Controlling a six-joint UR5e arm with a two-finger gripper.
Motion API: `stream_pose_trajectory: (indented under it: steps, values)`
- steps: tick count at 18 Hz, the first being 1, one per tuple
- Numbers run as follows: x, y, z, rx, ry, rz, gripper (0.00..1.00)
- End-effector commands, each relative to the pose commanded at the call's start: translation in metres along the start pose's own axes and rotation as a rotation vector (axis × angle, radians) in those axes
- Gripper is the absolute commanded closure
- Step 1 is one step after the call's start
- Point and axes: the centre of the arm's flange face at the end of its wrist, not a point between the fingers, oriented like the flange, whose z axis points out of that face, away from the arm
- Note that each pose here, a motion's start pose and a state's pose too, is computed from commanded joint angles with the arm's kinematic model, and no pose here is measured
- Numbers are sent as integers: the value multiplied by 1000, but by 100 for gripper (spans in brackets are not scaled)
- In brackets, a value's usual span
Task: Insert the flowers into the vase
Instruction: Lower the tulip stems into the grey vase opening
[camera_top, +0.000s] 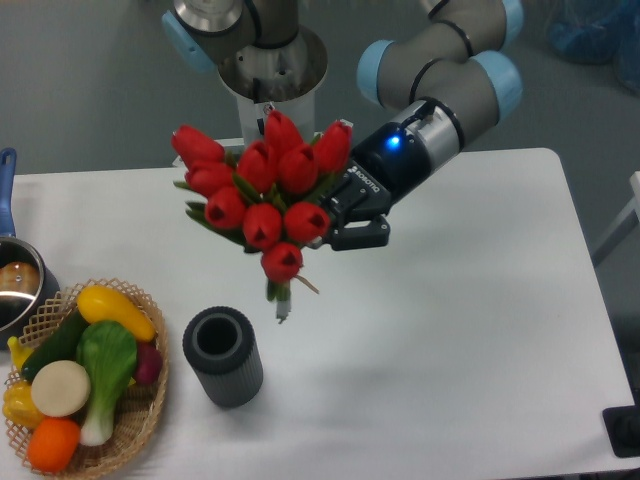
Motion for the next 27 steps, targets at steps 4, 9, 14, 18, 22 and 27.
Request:
stream_pose_trajectory:
  steps: [4,9,14,18,22,27]
  values:
    - [8,6,13,3,24,-14,96]
    - [8,17,20,3,36,-35,96]
    - [0,31,27,-8,47,-51,96]
    - [0,39,38,-23,63,-61,95]
    - [4,48,51,-56,80,-68,95]
    - [5,58,56,-58,90,-82,95]
